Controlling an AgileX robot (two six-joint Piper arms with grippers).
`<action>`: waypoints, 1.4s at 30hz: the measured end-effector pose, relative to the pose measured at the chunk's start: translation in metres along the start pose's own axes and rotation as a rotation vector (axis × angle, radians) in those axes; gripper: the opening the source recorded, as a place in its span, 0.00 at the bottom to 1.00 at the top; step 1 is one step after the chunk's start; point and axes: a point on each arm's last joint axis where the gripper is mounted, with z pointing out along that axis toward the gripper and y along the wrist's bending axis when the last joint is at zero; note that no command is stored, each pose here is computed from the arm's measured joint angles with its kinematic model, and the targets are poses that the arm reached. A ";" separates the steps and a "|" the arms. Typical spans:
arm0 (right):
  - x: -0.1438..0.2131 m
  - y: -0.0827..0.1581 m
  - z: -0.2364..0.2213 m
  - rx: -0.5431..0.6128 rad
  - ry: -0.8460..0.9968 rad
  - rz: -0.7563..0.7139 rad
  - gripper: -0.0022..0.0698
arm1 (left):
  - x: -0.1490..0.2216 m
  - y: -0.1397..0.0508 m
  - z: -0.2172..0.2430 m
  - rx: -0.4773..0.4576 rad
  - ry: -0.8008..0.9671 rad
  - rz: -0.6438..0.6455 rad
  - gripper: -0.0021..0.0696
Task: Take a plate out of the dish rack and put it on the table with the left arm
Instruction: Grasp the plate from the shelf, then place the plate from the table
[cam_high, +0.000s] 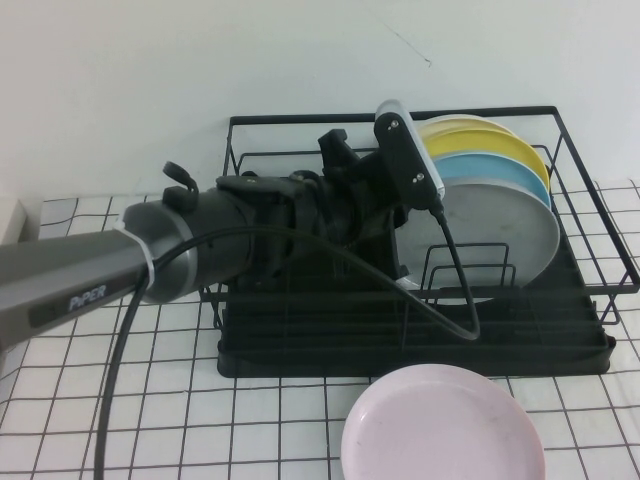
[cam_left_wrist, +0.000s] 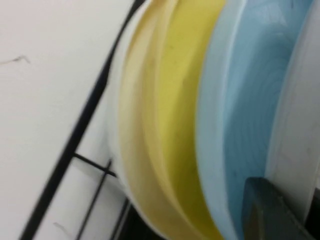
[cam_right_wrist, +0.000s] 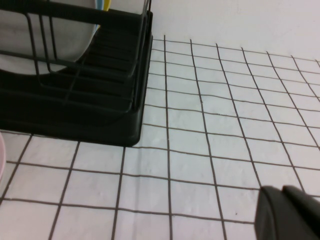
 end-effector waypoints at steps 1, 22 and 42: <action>0.000 0.000 0.000 0.000 0.000 0.000 0.03 | -0.002 0.002 -0.003 -0.010 -0.001 0.003 0.09; 0.000 0.000 0.000 0.000 0.000 0.000 0.03 | -0.068 0.059 -0.115 -0.338 -0.135 -0.239 0.04; 0.000 0.000 0.000 0.000 0.000 0.000 0.03 | -0.095 0.026 -0.257 -0.847 0.070 -0.516 0.03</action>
